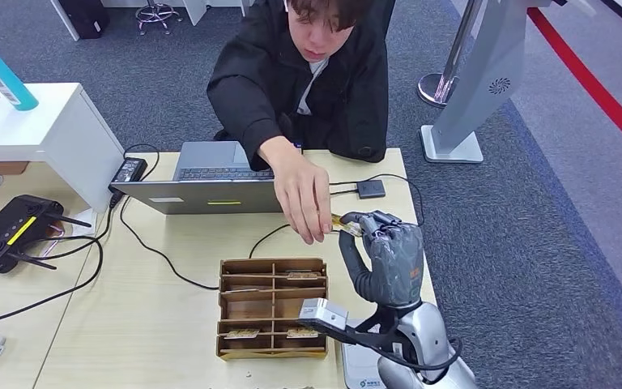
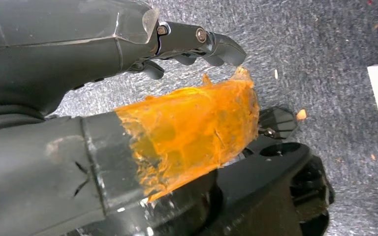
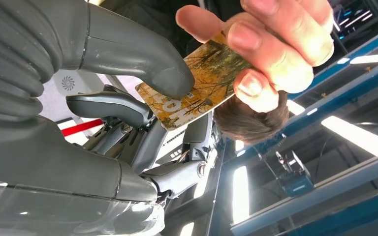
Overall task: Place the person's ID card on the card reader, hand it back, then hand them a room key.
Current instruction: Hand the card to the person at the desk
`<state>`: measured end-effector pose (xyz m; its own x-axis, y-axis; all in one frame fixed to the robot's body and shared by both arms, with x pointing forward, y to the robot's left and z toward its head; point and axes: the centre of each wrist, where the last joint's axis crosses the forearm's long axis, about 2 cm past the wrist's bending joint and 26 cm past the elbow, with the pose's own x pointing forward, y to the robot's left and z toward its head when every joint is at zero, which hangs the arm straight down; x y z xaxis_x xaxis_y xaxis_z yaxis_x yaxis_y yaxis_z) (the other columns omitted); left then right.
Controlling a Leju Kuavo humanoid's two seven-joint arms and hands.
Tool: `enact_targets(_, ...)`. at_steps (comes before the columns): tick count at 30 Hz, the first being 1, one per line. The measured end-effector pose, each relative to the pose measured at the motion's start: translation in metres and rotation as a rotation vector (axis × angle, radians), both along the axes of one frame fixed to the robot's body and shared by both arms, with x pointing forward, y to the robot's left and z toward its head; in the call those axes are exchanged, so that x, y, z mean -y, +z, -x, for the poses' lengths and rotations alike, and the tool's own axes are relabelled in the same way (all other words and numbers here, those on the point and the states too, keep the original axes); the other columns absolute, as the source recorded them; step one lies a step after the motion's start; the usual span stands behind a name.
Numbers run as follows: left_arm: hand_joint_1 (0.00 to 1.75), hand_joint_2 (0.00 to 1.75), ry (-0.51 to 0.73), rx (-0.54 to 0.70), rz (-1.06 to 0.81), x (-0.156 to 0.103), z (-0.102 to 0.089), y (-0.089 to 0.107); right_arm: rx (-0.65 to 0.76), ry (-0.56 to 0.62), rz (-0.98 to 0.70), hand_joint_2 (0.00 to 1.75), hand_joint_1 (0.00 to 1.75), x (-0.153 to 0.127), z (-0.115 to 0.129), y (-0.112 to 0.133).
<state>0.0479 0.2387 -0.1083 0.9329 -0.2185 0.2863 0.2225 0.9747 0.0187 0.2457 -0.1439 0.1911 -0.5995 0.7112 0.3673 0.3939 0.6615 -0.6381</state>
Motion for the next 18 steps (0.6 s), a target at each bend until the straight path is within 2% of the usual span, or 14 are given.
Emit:
enact_targets(7,0.00,0.00,-0.004,-0.025,0.015,-0.010,0.003,-0.001,-0.017,0.004,0.014,1.75,1.75,-0.009,-0.010,0.003)
enact_targets(8,0.00,0.00,-0.006,-0.035,0.029,-0.011,0.004,-0.002,-0.024,0.004,0.018,1.75,1.68,-0.011,-0.011,0.004)
enact_targets(9,0.00,0.00,-0.008,-0.045,0.048,-0.013,0.004,-0.002,-0.030,0.004,0.025,1.75,1.37,-0.013,-0.014,0.007)
enact_targets(11,0.00,0.00,-0.013,-0.068,0.089,-0.020,0.007,-0.003,-0.037,0.008,0.037,1.75,0.51,-0.018,-0.019,0.010)
enact_targets(12,0.00,0.00,-0.015,-0.080,0.111,-0.024,0.009,-0.003,-0.040,0.012,0.040,1.75,0.14,-0.020,-0.021,0.011)
enact_targets(13,0.00,0.00,-0.017,-0.093,0.133,-0.028,0.013,-0.003,-0.044,0.016,0.041,1.75,0.02,-0.022,-0.023,0.012)
enact_targets(14,0.00,0.00,-0.017,-0.105,0.154,-0.034,0.016,-0.004,-0.047,0.022,0.041,1.75,0.00,-0.024,-0.024,0.011)
enact_targets(18,0.00,0.00,-0.016,-0.153,0.227,-0.061,0.037,-0.005,-0.060,0.050,0.046,0.00,0.00,-0.029,-0.029,0.009)
